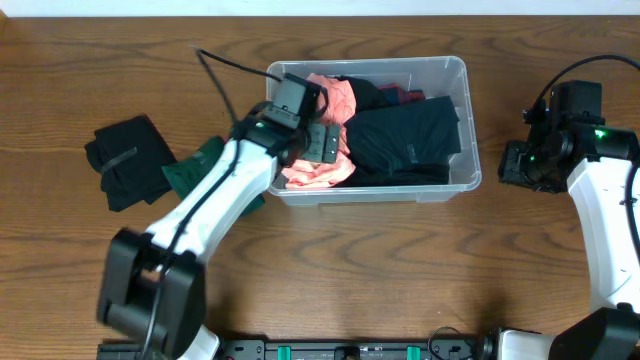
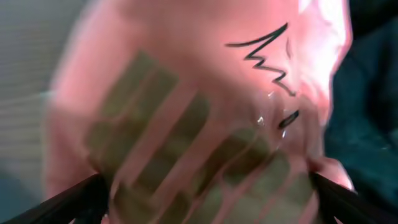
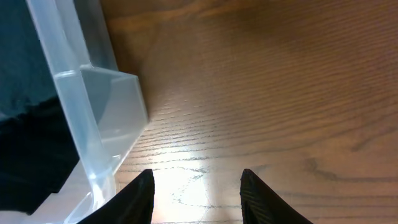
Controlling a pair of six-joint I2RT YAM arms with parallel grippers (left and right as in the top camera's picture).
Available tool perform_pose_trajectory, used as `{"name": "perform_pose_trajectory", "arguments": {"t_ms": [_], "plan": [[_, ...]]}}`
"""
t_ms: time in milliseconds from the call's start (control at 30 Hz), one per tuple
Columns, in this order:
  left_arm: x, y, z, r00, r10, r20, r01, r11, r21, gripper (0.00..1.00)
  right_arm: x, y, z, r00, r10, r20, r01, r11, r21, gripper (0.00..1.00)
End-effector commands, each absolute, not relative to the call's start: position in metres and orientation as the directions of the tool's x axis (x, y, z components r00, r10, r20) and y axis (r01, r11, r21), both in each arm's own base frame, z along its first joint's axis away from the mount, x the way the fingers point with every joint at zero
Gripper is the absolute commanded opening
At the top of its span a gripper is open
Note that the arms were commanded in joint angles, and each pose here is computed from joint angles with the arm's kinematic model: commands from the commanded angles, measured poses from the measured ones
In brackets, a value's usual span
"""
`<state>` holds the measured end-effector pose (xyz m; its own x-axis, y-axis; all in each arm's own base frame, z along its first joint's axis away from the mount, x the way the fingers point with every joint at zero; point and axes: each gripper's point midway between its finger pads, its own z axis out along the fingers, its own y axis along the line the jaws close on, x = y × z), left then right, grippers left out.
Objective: Pack container
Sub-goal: 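Carry the pink shirt into the bin's left side and release it, then withdraw the left gripper toward the green bundle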
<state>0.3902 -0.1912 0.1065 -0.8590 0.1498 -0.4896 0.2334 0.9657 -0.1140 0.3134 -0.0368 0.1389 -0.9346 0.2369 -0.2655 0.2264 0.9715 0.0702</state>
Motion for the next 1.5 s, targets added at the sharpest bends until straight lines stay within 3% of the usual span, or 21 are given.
{"name": "perform_pose_trajectory", "arguments": {"t_ms": [0,133,333,500,633,833,1100,1467], "plan": [[0.383,-0.191,0.1,-0.876,0.144,-0.46,0.229,0.964,-0.134,0.99,0.311,-0.041,0.139,-0.928,0.26,-0.266,0.252,0.966,0.064,0.43],[0.387,-0.193,0.124,-0.845,0.148,-0.514,0.251,0.958,-0.138,0.99,0.311,-0.041,0.139,-0.928,0.26,-0.267,0.252,0.966,0.064,0.43],[0.383,-0.183,0.207,-0.735,0.095,-0.672,0.26,0.954,-0.149,0.98,0.312,-0.041,0.139,-0.928,0.26,-0.267,0.252,0.966,0.064,0.44],[0.36,-0.122,0.275,-0.624,0.027,-0.781,0.106,0.993,-0.051,0.98,0.311,-0.041,0.139,-0.928,0.259,-0.267,0.252,0.966,0.064,0.44],[0.326,-0.058,0.291,-0.638,-0.057,-0.768,-0.045,0.998,-0.037,0.98,0.312,-0.041,0.139,-0.928,0.259,-0.268,0.252,0.966,0.064,0.44],[0.283,0.023,0.239,-0.758,-0.282,-0.588,-0.31,0.949,-0.056,0.98,0.312,-0.041,0.14,-0.928,0.26,-0.269,0.252,0.966,0.064,0.44],[0.296,0.06,0.132,-0.809,-0.478,-0.342,-0.407,0.876,-0.26,0.98,0.311,-0.041,0.139,-0.929,0.26,-0.264,0.252,0.966,0.064,0.44],[0.334,0.046,0.04,-0.872,-0.474,-0.121,-0.342,0.768,-0.541,0.98,0.312,-0.041,0.14,-0.928,0.26,-0.269,0.252,0.966,0.064,0.44]]}}
